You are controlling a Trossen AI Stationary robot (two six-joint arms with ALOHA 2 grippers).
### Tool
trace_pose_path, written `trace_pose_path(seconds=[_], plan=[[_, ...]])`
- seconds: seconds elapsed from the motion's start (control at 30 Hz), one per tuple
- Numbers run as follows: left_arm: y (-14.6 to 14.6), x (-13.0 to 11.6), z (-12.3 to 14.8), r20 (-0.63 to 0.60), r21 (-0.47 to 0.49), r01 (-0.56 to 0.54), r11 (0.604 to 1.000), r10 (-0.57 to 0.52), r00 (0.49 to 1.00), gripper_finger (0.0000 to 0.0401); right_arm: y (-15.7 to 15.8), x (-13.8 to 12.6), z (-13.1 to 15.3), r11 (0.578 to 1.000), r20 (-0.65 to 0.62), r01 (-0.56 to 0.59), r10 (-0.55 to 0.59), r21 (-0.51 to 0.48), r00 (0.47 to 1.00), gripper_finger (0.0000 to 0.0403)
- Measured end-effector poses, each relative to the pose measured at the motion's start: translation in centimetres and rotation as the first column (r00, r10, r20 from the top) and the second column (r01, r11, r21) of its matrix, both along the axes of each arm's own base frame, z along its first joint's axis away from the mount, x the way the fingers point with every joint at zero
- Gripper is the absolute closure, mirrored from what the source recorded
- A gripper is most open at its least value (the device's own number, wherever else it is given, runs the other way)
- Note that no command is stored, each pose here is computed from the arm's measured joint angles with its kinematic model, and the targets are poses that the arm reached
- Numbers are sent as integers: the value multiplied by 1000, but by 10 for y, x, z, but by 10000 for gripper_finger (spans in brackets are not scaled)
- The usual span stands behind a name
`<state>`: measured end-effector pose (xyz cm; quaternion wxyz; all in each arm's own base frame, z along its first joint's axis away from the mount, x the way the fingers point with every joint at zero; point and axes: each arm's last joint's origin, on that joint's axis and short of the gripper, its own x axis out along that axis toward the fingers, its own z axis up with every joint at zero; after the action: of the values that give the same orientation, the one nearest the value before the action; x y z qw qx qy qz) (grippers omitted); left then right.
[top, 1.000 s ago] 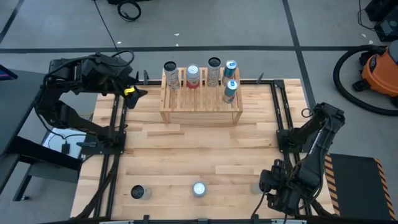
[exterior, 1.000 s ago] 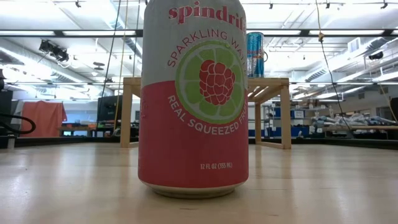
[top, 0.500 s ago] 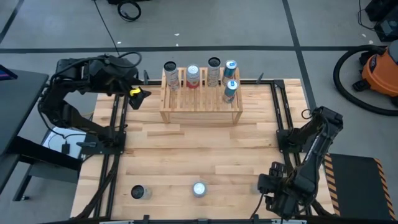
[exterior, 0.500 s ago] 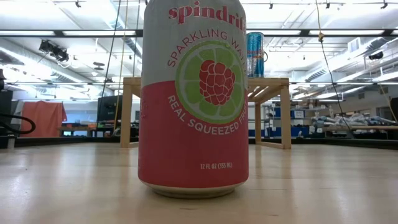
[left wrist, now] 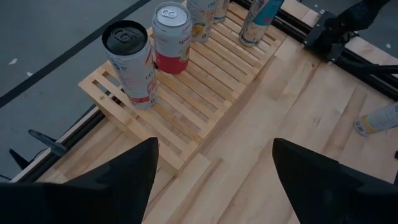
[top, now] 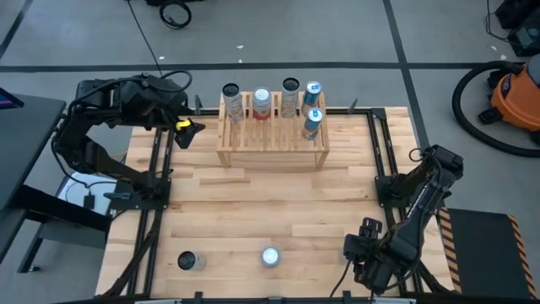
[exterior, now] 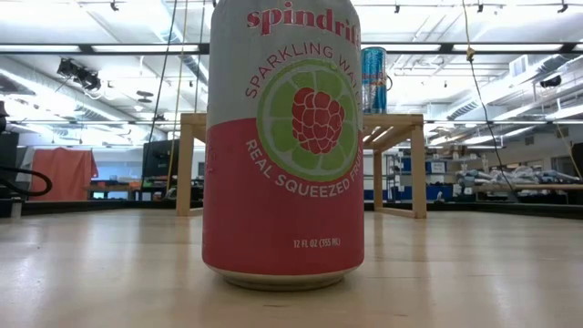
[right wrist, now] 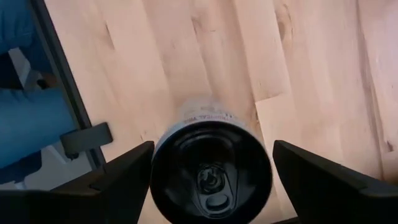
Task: Place canned beverage on shelf
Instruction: Put the white and yellow soda can on the shelf aligned with the other white and yellow soda can
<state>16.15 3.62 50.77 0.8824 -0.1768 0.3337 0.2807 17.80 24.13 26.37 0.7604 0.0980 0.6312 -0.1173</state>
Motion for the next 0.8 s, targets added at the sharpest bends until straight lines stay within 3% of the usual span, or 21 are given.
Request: trace_pose_path(seconds=[0.3,0.57,0.8], plan=[[-5,1,0,0,0,32,999,-32,999,83,0,-1,-11,1000,-18,-2,2,9,1000,82],[-10,2,0,0,0,62,998,-62,998,83,-3,1,-12,999,-60,11,-9,31,998,136],[-10,2,0,0,0,61,998,-61,998,83,-14,14,-11,997,-97,48,-41,65,994,137]])
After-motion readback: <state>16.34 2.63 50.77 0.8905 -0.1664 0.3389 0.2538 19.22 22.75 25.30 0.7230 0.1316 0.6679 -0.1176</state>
